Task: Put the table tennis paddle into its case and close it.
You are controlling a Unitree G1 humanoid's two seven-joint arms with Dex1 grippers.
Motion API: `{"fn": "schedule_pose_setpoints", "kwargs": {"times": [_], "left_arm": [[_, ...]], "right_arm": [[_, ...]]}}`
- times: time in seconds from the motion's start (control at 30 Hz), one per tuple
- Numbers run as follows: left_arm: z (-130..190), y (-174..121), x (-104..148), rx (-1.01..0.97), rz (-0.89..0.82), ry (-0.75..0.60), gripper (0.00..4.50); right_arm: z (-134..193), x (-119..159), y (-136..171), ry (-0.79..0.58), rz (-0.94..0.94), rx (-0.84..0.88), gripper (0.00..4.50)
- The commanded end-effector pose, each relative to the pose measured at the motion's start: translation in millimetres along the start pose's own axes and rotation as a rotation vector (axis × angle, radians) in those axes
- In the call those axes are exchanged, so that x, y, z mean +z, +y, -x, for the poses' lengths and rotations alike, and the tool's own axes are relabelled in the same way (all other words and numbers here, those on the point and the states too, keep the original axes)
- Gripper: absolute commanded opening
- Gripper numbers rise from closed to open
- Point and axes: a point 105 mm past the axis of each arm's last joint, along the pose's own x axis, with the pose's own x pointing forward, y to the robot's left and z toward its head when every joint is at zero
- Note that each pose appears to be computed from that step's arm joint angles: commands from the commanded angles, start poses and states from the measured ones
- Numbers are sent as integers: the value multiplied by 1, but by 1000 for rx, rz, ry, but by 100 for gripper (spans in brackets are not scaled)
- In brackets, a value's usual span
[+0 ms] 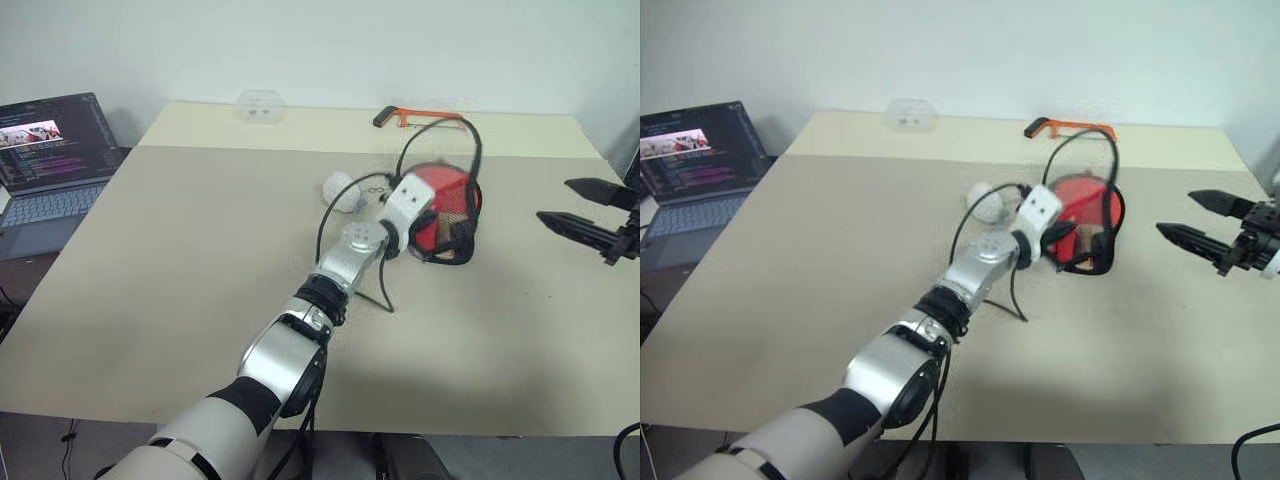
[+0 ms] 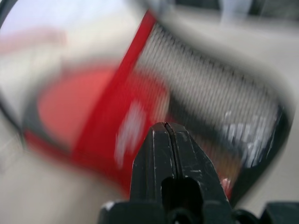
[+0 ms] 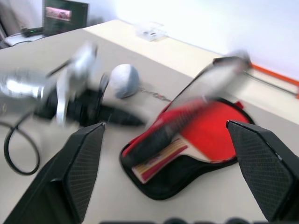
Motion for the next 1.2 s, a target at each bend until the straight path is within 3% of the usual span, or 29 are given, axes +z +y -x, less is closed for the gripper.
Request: {"fn": "schedule_pose_setpoints", "kwargs": {"times": [0.03, 0.1, 0.23, 0.37, 0.5, 0.57, 0.7, 0.83, 1.2], "left_arm": [[-15, -35, 38, -65, -38, -127, 2], [-8, -18, 47, -41, -22, -171, 2], [23, 8, 88, -127, -11, -368, 2], [94, 26, 113, -330, -28, -459, 2], [172, 45, 84, -420, -55, -311, 2], [213, 59, 57, -399, -25, -192, 2], [256, 63, 39, -368, 31, -110, 2], [275, 56, 39, -345, 88, -110, 2], [295, 45, 17, -298, 155, 1, 2]], "right_arm": [[4, 20, 6, -38, 59, 5, 450], [3, 21, 9, -38, 58, 20, 450], [-5, 16, 21, -22, 34, 94, 450], [-23, -9, 14, 68, -46, 31, 450], [-40, -42, -7, 152, -179, -135, 450], [-49, -43, -6, 111, -281, -145, 450], [-61, -48, -17, 108, -503, -213, 450], [-70, -55, -41, 91, -752, -326, 450], [-84, -88, -49, 164, -1006, -422, 450]]}}
